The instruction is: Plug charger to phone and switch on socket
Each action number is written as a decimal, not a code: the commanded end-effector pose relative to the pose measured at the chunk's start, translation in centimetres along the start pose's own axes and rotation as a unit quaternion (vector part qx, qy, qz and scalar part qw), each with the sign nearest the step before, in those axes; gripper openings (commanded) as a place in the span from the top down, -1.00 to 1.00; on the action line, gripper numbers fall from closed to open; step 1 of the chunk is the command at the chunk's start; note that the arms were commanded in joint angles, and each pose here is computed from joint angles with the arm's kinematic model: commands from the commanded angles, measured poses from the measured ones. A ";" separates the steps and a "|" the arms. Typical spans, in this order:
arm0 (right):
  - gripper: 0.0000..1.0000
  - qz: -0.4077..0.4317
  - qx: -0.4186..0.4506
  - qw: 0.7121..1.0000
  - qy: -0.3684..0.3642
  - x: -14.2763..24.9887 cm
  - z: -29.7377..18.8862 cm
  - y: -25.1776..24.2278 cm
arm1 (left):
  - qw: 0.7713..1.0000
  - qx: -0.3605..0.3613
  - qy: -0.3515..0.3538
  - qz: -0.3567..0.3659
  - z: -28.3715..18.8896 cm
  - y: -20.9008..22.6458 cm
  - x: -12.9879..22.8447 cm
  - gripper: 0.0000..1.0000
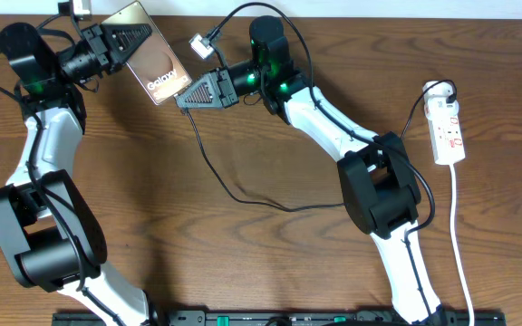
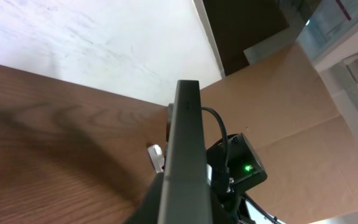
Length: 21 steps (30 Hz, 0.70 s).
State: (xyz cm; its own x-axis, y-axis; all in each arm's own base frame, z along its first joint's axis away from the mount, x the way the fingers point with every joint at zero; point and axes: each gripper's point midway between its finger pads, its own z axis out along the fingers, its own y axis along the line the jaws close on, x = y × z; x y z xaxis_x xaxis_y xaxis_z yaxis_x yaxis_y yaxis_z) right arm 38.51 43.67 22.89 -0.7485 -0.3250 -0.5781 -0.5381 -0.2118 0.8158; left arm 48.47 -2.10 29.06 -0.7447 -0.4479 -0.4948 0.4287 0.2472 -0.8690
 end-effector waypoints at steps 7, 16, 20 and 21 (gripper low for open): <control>0.49 -0.018 0.028 0.999 -0.039 -2.0 -0.1 0.3 | 0.997 0.036 0.063 0.012 1.1 -2.2 2.2 0.85; -0.99 -0.040 0.015 0.999 -0.023 -1.5 -0.2 0.7 | 1.000 0.013 0.022 0.011 -1.3 -1.1 0.3 0.85; -0.98 -0.043 0.014 0.999 -0.021 -1.5 -0.4 0.7 | 1.000 0.001 0.002 0.009 -3.3 -0.6 -0.7 0.85; -0.98 -0.042 0.015 0.999 -0.021 -1.5 -0.4 0.7 | 1.000 -0.002 -0.003 0.009 -3.7 -0.5 -1.0 0.85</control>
State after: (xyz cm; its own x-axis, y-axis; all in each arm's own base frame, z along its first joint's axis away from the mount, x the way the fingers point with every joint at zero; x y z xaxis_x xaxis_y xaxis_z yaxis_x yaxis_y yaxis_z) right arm 39.39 44.02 22.97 -0.7451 -0.2786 -0.6060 -0.5759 -0.1896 0.7952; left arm 47.53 -0.28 28.89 -0.7579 -0.4359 -0.4854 0.4228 0.2383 -0.8743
